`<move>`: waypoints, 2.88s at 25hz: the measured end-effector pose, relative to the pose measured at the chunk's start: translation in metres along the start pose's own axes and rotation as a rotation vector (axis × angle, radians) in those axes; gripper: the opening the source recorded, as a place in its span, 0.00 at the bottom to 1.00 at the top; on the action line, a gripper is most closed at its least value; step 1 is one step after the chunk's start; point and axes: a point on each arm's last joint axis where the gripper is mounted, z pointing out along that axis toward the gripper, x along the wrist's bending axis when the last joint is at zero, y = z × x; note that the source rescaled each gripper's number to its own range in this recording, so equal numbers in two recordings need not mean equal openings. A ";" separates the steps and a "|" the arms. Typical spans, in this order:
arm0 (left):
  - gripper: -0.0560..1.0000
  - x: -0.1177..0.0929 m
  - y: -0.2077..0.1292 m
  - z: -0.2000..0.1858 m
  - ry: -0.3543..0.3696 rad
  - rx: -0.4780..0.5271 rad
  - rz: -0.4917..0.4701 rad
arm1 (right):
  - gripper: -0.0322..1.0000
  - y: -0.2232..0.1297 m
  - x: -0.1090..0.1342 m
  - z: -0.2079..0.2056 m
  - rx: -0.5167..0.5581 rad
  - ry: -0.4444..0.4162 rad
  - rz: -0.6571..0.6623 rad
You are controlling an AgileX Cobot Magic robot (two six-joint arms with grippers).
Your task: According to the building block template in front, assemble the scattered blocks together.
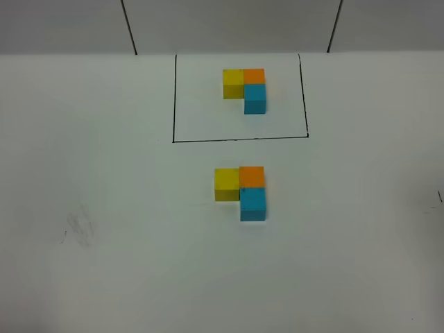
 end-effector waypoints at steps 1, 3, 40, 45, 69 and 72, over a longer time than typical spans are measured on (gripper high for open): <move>0.68 0.000 0.000 0.000 0.000 0.000 0.000 | 1.00 -0.011 -0.019 -0.015 -0.031 -0.036 0.009; 0.68 0.000 0.000 0.000 0.000 0.000 0.000 | 1.00 -0.038 -0.053 -0.046 -0.095 -0.088 0.034; 0.68 0.000 0.000 0.000 0.000 0.000 0.000 | 0.81 -0.227 0.101 -0.064 0.212 0.246 0.632; 0.68 0.000 0.000 0.000 0.000 0.000 0.000 | 0.81 -0.229 0.101 -0.061 0.204 0.228 0.593; 0.68 0.000 0.000 0.000 0.000 0.000 0.001 | 0.65 -0.223 0.110 -0.063 0.176 0.344 0.657; 0.68 0.000 0.000 0.000 0.000 0.000 0.001 | 0.61 -0.223 0.110 -0.063 0.176 0.344 0.657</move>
